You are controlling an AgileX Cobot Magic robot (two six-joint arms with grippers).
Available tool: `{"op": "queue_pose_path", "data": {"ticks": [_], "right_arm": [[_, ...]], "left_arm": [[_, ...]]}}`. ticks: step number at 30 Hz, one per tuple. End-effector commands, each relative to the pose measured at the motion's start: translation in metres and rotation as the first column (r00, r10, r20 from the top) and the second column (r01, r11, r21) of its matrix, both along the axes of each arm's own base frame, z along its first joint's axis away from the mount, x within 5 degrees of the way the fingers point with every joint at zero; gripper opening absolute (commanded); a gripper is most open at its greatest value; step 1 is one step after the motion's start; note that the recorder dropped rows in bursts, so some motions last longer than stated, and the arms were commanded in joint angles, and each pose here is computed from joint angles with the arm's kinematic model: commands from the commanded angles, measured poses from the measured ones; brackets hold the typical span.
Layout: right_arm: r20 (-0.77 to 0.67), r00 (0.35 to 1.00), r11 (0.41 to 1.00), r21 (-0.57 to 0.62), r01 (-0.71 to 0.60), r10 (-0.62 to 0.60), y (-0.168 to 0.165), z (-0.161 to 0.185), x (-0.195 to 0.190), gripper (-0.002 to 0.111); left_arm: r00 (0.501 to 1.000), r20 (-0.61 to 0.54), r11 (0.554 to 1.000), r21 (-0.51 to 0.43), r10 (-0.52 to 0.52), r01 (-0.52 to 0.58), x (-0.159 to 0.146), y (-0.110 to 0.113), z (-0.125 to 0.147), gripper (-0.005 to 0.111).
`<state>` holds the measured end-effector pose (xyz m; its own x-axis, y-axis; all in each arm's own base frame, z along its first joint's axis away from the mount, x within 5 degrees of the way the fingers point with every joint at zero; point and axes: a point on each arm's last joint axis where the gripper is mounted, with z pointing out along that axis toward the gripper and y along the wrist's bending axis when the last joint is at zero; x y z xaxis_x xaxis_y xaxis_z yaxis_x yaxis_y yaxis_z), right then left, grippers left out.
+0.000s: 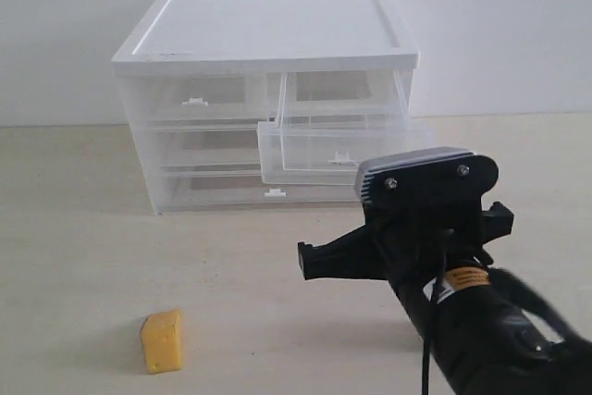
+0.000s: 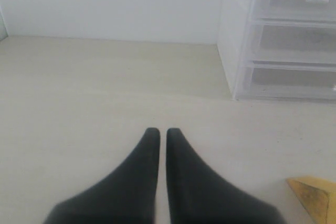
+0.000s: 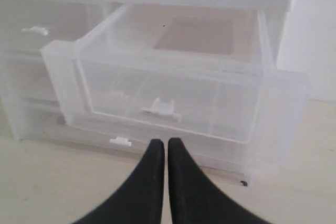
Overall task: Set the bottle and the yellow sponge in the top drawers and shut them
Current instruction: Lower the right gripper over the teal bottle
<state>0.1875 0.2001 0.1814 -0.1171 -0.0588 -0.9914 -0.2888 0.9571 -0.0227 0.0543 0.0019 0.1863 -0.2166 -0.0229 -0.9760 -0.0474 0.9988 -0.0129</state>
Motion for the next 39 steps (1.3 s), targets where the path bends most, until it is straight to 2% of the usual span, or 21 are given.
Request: {"op": "queue_pose_path", "data": {"ticks": [1,4,8,9,12,13,14,16,18,20,22,25,32,39], "right_arm": [[-0.127,0.983,0.984,-0.095,-0.148,0.136,-0.006,0.019,-0.008,0.000],[-0.288,0.929,0.952,-0.127,-0.278,0.233,-0.011,0.029,-0.005,0.000],[-0.464,0.808,0.890,-0.087,-0.449,0.362,-0.015,0.041,-0.001,0.000],[-0.523,0.754,0.866,-0.059,-0.497,0.398,-0.017,0.044,0.003,0.000],[-0.609,0.668,0.819,-0.054,-0.572,0.427,-0.024,0.046,0.006,0.000],[-0.652,0.644,0.808,-0.083,-0.584,0.399,-0.029,0.046,0.008,0.000],[-0.666,0.645,0.810,-0.103,-0.577,0.375,-0.032,0.046,0.010,0.000],[-0.722,0.642,0.831,-0.175,-0.528,0.256,-0.041,0.046,0.012,0.009],[-0.758,0.644,0.874,-0.239,-0.422,0.104,-0.051,0.050,0.017,0.037],[-0.743,0.669,0.892,-0.296,-0.342,0.010,-0.056,0.056,0.023,0.056],[-0.715,0.698,0.888,-0.346,-0.304,-0.040,-0.061,0.058,0.027,0.056],[-0.710,0.699,0.889,-0.372,-0.267,-0.086,-0.063,0.055,0.029,0.056],[-0.753,0.645,0.868,-0.401,-0.292,-0.131,-0.055,0.023,0.041,0.056],[-0.761,0.635,0.866,-0.402,-0.298,-0.135,-0.049,0.006,0.049,0.056]], "left_arm": [[1.000,-0.002,1.000,0.005,0.001,-0.001,0.000,0.000,-0.001,0.004],[1.000,-0.002,1.000,0.005,0.001,-0.001,0.000,0.000,-0.001,0.004],[1.000,-0.002,1.000,0.005,0.001,-0.001,0.000,0.000,-0.001,0.004],[1.000,-0.002,1.000,0.005,0.001,-0.001,0.000,0.000,-0.001,0.004],[1.000,-0.002,1.000,0.005,0.001,-0.001,0.000,0.000,-0.001,0.004],[1.000,-0.002,1.000,0.005,0.001,-0.001,0.000,0.000,-0.001,0.004],[1.000,-0.002,1.000,0.005,0.001,-0.001,0.000,0.000,-0.001,0.004],[1.000,-0.002,1.000,0.005,0.001,-0.001,0.000,0.000,-0.001,0.004],[1.000,-0.002,1.000,0.005,0.001,-0.001,0.000,0.000,-0.001,0.004],[1.000,-0.002,1.000,0.005,0.001,-0.001,0.000,0.000,-0.001,0.004],[1.000,-0.002,1.000,0.005,0.001,-0.001,0.000,0.000,-0.001,0.004],[1.000,-0.002,1.000,0.005,0.001,-0.001,0.000,0.000,-0.001,0.004],[1.000,-0.002,1.000,0.005,0.001,-0.001,0.000,0.000,-0.001,0.004],[1.000,-0.002,1.000,0.005,0.001,-0.001,0.000,0.000,-0.001,0.004]]}}
